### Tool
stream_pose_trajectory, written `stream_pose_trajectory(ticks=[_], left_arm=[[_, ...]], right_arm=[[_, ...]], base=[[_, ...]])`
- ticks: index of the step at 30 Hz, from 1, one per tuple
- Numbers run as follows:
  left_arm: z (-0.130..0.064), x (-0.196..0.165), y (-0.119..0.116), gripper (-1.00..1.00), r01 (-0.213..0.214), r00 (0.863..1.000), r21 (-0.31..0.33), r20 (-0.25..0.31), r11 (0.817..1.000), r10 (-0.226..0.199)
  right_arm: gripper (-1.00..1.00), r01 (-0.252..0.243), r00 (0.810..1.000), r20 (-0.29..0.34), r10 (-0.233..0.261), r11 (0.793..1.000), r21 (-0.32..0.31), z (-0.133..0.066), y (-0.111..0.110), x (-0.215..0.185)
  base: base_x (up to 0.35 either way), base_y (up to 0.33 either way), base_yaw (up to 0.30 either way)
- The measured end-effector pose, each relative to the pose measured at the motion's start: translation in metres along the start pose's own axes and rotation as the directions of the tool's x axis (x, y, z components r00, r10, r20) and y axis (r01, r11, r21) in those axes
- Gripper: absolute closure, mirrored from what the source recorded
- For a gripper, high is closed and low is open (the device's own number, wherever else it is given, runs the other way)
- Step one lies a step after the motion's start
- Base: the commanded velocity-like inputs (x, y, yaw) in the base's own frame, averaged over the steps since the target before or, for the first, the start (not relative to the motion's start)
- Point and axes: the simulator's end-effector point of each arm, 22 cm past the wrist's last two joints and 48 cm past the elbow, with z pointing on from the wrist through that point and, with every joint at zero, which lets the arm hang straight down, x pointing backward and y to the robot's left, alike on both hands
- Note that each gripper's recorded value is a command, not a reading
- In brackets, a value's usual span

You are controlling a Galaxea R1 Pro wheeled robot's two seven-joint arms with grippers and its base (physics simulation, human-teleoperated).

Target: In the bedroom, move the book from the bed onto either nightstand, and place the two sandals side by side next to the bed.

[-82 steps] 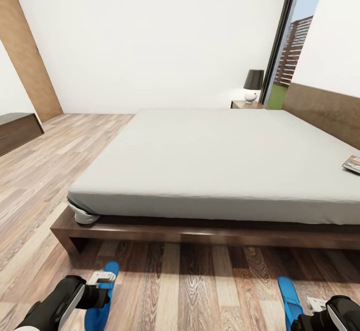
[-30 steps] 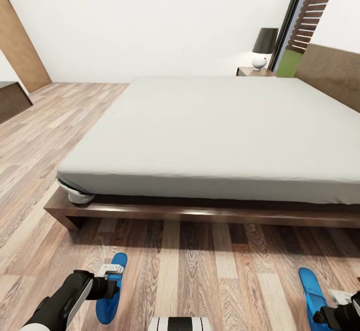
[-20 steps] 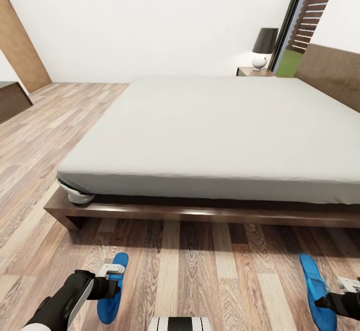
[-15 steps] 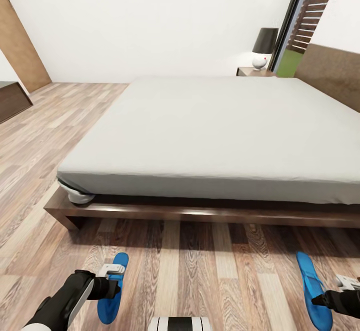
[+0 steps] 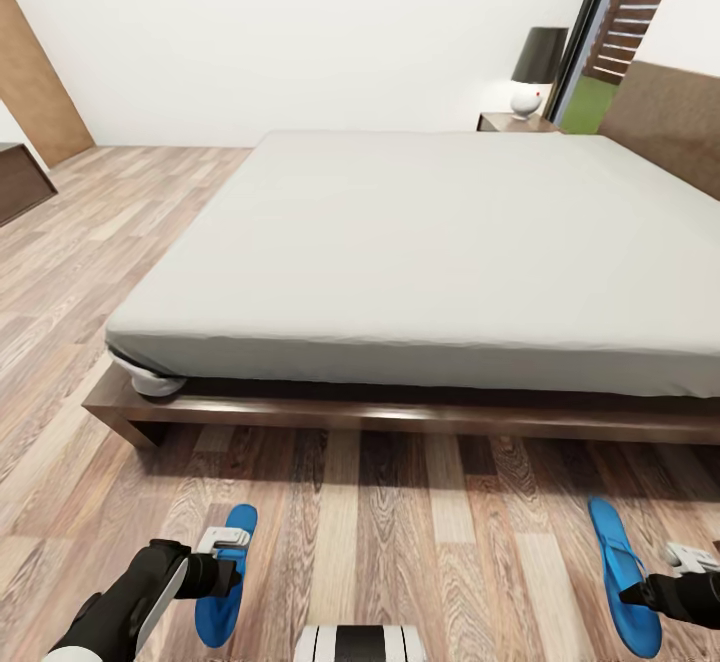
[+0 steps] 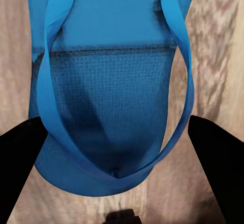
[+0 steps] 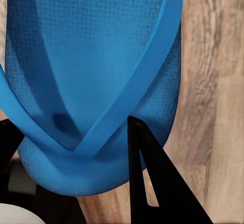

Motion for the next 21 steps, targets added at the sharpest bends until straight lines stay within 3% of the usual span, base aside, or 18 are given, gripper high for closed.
stream_pose_trajectory(ticks=[14,21], left_arm=[[0.015,0.013,0.001,1.0,0.006,0.999,0.002,-0.036,1.0,-0.006],[0.015,0.013,0.002,1.0,0.007,0.999,0.0,-0.034,1.0,-0.007]], right_arm=[[1.0,-0.008,0.999,-0.04,0.008,1.0,0.008,0.015,-0.004,0.01],[1.0,-0.008,0.999,-0.041,0.008,1.0,0.008,0.015,-0.003,0.01]], base=[[0.0,0.0,0.0],[0.149,0.0,0.0]])
